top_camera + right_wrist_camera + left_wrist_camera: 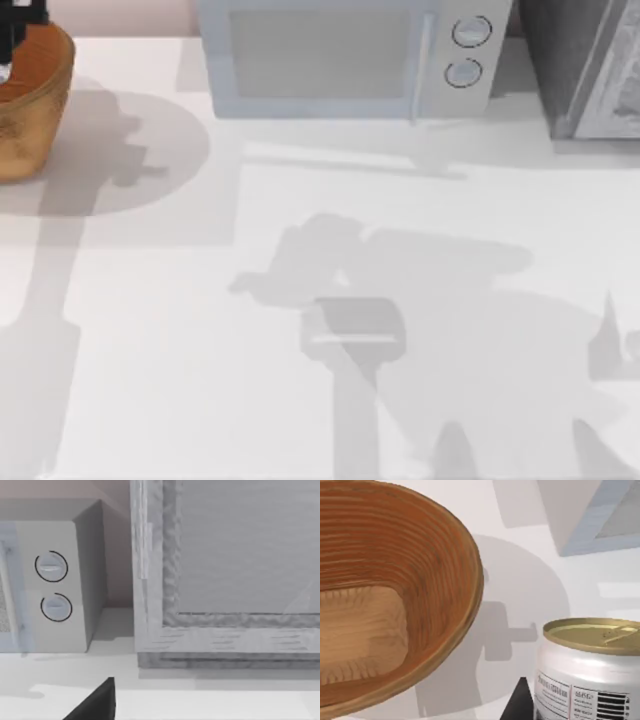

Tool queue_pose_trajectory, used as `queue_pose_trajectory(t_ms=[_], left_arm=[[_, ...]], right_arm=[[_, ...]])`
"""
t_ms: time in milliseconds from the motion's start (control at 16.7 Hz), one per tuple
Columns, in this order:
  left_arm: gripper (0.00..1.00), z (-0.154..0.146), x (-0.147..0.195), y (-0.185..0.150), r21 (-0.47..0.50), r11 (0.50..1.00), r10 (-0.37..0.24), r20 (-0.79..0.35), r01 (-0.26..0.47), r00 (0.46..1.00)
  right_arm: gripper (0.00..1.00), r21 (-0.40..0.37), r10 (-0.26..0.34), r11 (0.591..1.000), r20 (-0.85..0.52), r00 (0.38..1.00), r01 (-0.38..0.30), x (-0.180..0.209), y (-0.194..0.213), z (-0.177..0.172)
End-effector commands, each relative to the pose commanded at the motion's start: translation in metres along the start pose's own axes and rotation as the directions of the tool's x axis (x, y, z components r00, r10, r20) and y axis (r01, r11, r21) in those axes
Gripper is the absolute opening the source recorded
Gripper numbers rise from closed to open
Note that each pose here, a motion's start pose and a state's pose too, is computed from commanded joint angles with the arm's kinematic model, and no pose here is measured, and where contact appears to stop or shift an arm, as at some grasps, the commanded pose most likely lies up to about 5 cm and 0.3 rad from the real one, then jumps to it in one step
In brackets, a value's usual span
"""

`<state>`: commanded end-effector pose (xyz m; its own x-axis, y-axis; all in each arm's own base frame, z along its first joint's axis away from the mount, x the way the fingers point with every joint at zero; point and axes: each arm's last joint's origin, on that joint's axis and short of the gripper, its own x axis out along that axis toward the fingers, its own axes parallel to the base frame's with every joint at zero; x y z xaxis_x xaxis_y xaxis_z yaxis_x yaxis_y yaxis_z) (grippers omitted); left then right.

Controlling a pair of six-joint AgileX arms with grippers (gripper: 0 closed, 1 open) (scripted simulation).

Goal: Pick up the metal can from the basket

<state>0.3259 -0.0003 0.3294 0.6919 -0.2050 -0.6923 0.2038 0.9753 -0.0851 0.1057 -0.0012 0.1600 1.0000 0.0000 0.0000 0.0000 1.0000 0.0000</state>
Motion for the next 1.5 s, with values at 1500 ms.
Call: queue_pose_trajectory(t_ms=[1500], left_arm=[[0.0, -0.271, -0.037, -0.032, -0.071, 0.979, 0.188, 0.697, -0.194, 0.693]], right_arm=[[1.0, 0.0, 0.0, 1.0, 0.0, 1.0, 0.0, 0.0, 0.0, 0.0]])
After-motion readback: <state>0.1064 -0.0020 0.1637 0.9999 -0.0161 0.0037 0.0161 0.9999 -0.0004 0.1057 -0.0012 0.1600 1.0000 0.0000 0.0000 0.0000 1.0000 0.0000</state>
